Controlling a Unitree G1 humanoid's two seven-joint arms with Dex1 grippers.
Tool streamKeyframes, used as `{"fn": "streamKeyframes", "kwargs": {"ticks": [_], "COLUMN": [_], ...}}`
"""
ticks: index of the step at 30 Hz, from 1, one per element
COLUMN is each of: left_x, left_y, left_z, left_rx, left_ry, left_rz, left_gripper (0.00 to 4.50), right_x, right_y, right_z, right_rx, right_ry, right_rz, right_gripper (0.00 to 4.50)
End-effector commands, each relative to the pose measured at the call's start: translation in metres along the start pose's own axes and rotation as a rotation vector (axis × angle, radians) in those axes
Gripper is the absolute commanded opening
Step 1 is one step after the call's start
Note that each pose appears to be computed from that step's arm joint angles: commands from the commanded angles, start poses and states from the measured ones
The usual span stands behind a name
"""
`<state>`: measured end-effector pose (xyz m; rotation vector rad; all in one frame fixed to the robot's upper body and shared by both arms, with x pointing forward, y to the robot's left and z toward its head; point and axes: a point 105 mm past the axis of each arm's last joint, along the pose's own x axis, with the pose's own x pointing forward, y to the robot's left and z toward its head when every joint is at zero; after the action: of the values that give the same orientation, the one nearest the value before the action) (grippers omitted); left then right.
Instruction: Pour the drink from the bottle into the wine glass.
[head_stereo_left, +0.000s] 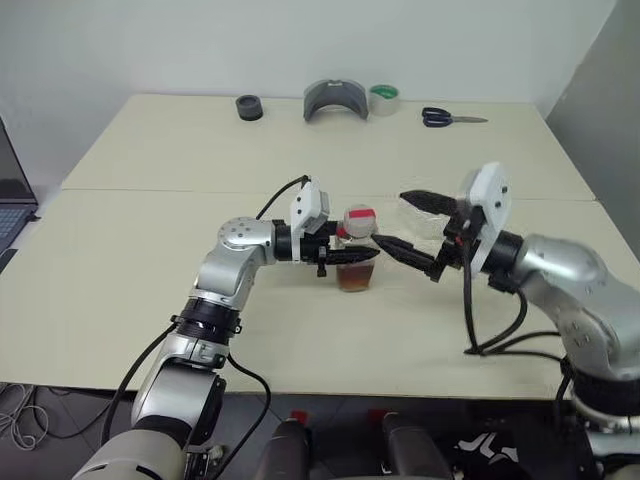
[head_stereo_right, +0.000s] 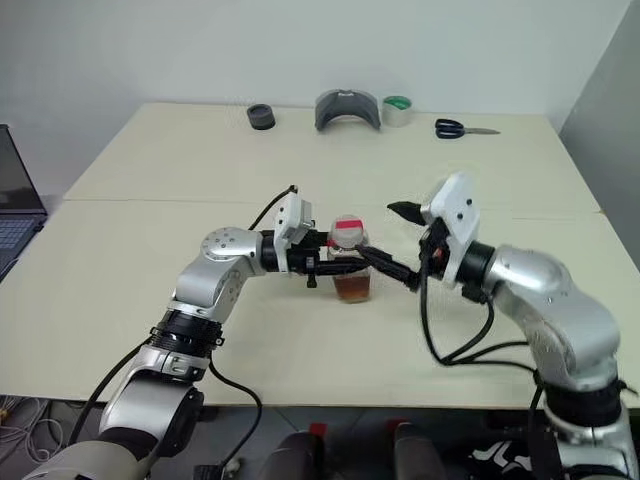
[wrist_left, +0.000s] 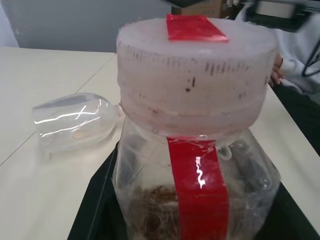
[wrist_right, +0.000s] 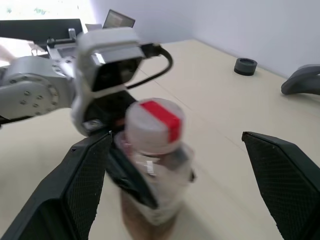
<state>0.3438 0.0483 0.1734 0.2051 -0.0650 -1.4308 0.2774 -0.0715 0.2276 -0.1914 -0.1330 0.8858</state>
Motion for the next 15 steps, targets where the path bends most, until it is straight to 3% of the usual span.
{"fn": "streamKeyframes", "kwargs": {"ticks": [1, 8, 15], "left_x": [0.001, 0.002, 0.002], "left_y": [0.004, 0.01, 0.009], "left_z": [0.021, 0.023, 0.022], "left_rx": [0.064, 0.083, 0.089], "left_ry": [-0.048, -0.051, -0.048], "left_rz": [-0.01, 0.002, 0.006], "left_gripper": [1.78, 1.78, 1.78], "right_x": [0.007, 0.028, 0.037], "right_y": [0.007, -0.001, -0.01], "right_z": [0.011, 0.005, 0.009], "right_rx": [-0.056, -0.072, -0.049], "right_ry": [-0.04, -0.058, -0.092], "right_rz": [-0.094, -0.251, -0.299], "right_gripper": [4.5, 4.5, 4.5]}}
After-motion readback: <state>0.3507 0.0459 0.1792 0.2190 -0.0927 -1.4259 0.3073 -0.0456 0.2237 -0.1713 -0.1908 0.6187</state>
